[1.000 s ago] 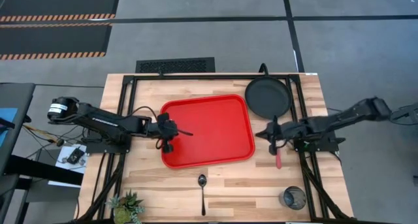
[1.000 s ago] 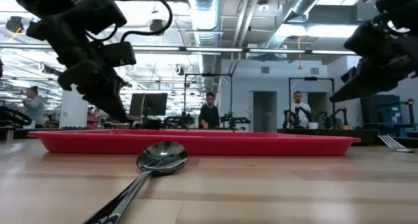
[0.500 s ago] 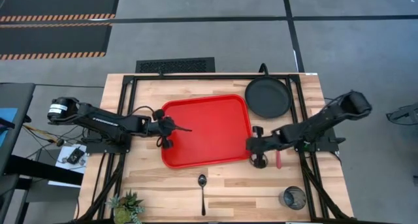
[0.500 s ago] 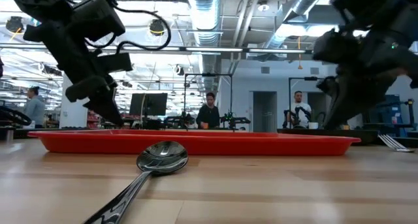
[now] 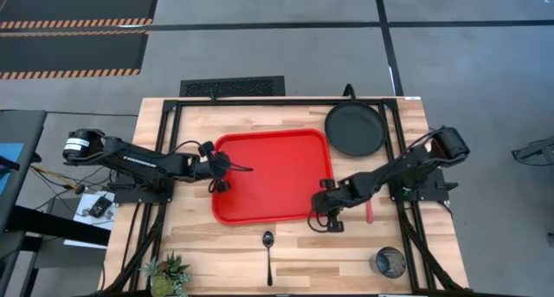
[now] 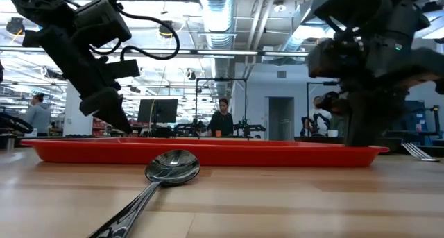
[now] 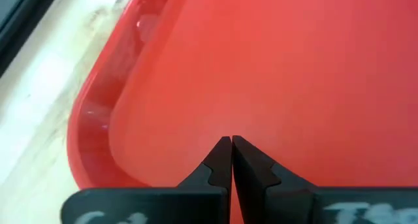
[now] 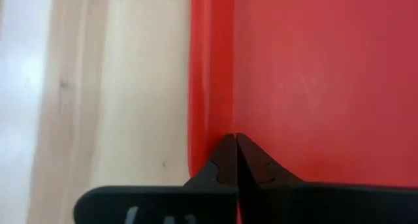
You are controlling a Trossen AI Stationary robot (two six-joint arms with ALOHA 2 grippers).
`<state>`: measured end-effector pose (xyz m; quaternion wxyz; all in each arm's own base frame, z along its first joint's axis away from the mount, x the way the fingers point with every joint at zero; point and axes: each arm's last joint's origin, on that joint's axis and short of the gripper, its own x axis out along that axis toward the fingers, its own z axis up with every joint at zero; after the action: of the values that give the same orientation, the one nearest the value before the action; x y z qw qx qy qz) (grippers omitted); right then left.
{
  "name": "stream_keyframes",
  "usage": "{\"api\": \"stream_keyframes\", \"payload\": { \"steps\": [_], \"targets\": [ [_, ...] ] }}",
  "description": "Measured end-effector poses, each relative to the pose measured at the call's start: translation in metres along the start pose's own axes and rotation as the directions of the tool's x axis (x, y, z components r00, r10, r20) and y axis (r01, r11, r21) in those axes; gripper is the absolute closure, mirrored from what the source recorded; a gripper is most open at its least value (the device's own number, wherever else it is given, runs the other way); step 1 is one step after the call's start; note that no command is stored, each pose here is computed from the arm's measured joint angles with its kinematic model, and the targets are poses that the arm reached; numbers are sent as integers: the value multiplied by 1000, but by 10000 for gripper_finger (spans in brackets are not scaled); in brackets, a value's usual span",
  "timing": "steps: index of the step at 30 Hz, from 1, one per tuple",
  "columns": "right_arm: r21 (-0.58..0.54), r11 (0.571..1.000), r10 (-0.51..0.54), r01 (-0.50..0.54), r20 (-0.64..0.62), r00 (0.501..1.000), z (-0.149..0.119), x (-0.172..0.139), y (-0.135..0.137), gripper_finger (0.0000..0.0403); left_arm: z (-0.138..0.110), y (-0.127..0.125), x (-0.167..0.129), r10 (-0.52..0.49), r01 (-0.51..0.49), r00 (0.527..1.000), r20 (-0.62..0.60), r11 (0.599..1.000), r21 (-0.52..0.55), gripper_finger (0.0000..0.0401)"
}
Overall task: Pick and place plate/cup/fork/spoon on tray
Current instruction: Prepare the red serving tray
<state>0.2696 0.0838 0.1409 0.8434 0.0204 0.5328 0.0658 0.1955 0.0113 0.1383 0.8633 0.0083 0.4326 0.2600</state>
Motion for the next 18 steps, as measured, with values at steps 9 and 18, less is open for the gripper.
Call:
{"api": "stream_keyframes", "payload": {
  "steps": [9, 18],
  "targets": [
    [34, 999, 37, -38, 28, 999, 11, -4, 3, 397, 2, 9, 4, 55, -55, 998, -6, 998, -24, 401],
    [102, 990, 99, -102, 33, 995, 12, -4, 5, 390, 11, 28, 9, 75, -74, 997, 33, 997, -35, 401]
  ]
}}
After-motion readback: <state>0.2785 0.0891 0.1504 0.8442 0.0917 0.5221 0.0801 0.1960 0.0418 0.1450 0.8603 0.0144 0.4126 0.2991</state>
